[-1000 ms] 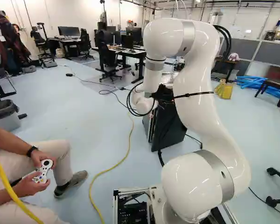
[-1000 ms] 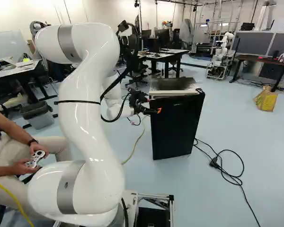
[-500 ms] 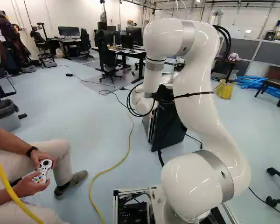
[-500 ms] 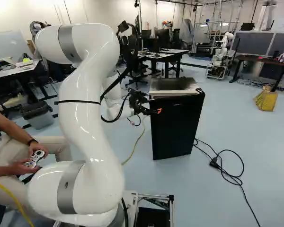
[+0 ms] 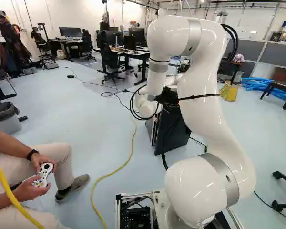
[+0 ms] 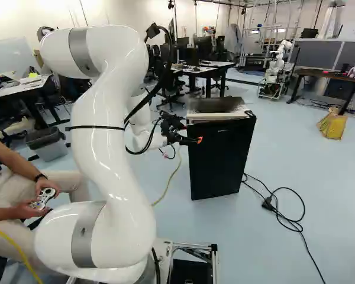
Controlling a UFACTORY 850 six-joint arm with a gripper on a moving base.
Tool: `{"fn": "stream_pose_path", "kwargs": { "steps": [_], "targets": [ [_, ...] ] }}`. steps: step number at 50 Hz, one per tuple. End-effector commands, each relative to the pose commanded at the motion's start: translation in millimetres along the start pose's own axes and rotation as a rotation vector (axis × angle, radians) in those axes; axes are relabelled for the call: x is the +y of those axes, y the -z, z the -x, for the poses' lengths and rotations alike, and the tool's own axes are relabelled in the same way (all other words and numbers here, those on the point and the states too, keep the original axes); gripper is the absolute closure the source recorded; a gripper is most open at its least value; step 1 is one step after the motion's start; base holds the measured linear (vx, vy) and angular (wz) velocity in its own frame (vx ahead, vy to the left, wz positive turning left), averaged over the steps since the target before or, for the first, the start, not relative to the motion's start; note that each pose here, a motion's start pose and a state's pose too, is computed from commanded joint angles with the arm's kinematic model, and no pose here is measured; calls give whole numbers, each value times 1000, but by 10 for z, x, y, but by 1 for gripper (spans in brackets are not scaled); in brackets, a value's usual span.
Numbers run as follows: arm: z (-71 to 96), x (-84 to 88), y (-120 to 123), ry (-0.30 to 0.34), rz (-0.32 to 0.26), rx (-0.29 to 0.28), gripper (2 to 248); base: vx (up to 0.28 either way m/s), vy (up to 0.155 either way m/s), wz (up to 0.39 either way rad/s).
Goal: Grab a drink from the fridge
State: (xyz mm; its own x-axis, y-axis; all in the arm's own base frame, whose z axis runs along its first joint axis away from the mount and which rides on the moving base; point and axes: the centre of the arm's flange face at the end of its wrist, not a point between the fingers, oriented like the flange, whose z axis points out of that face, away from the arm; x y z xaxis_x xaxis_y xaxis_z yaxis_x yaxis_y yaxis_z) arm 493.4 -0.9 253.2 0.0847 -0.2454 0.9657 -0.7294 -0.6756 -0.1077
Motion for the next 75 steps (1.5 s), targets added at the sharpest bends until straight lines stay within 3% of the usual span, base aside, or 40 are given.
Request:
{"fn": "stream_pose_path", "kwargs": {
  "steps": [75],
  "targets": [
    [-30,552,408,18,122,-23,3,0,0,0]
  ]
}}
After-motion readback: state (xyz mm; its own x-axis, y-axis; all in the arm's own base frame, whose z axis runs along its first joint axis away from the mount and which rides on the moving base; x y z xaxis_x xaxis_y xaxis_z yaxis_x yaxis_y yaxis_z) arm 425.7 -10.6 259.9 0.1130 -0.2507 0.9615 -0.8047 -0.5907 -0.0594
